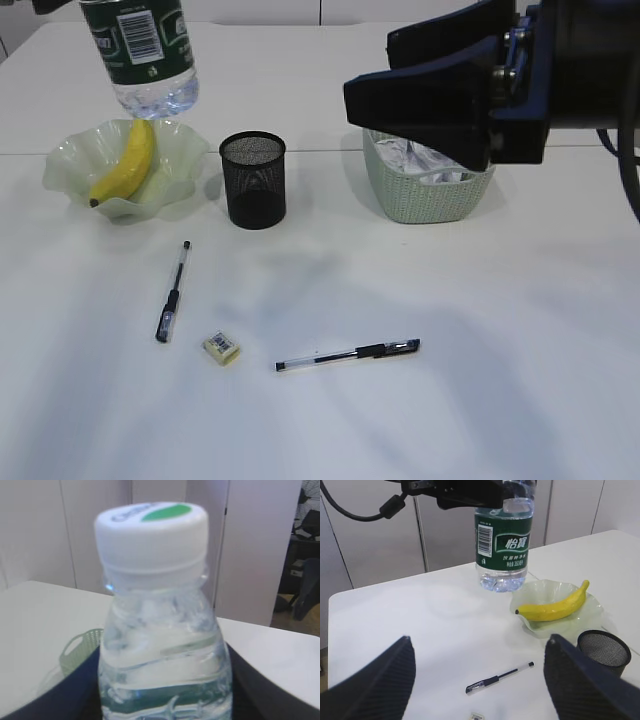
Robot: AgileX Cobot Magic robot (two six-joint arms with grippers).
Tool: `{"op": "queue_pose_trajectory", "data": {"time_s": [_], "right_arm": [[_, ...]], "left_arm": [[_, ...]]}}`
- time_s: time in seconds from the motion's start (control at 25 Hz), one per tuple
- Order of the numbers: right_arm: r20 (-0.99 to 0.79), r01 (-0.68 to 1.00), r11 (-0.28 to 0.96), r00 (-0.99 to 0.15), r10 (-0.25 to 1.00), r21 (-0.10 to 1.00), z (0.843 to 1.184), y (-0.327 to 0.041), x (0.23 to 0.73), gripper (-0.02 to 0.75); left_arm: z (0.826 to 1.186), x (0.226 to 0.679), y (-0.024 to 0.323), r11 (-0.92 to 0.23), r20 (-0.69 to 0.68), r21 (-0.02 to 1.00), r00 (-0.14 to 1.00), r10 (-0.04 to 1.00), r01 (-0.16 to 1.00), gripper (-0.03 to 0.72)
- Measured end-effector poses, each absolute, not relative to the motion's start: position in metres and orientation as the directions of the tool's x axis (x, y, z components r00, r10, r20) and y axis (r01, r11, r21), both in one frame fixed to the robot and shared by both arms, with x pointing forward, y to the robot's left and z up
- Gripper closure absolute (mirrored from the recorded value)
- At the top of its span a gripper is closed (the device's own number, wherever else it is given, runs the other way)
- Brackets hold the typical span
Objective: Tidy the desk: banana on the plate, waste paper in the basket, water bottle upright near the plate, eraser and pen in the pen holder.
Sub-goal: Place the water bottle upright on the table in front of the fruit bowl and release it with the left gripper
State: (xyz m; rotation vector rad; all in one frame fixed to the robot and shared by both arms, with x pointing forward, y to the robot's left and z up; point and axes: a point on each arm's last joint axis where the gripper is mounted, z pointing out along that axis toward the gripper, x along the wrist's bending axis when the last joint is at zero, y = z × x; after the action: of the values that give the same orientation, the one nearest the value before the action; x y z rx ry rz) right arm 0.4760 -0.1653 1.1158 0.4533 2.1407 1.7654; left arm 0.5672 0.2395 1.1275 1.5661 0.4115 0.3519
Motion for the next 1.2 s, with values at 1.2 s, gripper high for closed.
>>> {"op": "queue_pose_trajectory", "data": {"time_s": [1.2], "right_arm": [[-0.058,0.181,0.202,-0.589,0.806,0.962,1.107,-0.194,0.509,0.146]], "left_arm": [[1.064,0.604,0.322,-0.073,-0.074,0.985,0.771,0.633,0.154,0.309]]}}
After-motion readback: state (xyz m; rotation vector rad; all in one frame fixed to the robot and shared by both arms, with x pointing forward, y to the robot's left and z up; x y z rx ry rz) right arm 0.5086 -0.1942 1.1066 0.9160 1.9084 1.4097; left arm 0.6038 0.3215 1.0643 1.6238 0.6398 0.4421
